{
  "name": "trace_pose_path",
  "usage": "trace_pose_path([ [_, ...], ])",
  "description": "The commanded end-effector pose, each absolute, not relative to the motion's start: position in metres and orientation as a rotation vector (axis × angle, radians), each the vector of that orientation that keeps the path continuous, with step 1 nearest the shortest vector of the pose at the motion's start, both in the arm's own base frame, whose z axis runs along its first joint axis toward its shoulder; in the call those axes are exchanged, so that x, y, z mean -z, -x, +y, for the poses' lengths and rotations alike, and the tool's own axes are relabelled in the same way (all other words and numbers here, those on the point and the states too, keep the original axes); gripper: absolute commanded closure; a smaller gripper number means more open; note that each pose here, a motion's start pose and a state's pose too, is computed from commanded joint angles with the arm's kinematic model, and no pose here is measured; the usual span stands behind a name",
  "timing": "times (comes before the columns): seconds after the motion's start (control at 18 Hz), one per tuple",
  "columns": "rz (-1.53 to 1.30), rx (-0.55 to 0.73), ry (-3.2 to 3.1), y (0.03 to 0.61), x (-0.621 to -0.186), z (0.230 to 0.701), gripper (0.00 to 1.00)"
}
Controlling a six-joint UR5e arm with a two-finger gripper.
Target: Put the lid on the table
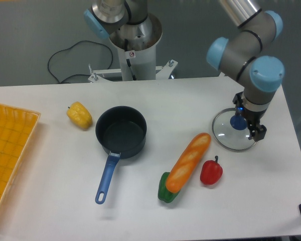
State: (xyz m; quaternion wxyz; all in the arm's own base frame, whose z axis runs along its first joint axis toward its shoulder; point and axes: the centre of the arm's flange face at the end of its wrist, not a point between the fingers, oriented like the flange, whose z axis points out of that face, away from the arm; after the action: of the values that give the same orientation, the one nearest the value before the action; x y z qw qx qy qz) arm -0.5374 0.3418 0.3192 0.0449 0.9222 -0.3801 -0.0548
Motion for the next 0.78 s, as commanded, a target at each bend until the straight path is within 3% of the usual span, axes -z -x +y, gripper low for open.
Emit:
trace_pose_path([
  [0.39, -1.191, 0.127, -2.816, 0.48, -0.367, 0.362, 0.0],
  [0.78, -1.183, 0.128, -2.826, 0.45, -0.379, 0.368, 0.0],
])
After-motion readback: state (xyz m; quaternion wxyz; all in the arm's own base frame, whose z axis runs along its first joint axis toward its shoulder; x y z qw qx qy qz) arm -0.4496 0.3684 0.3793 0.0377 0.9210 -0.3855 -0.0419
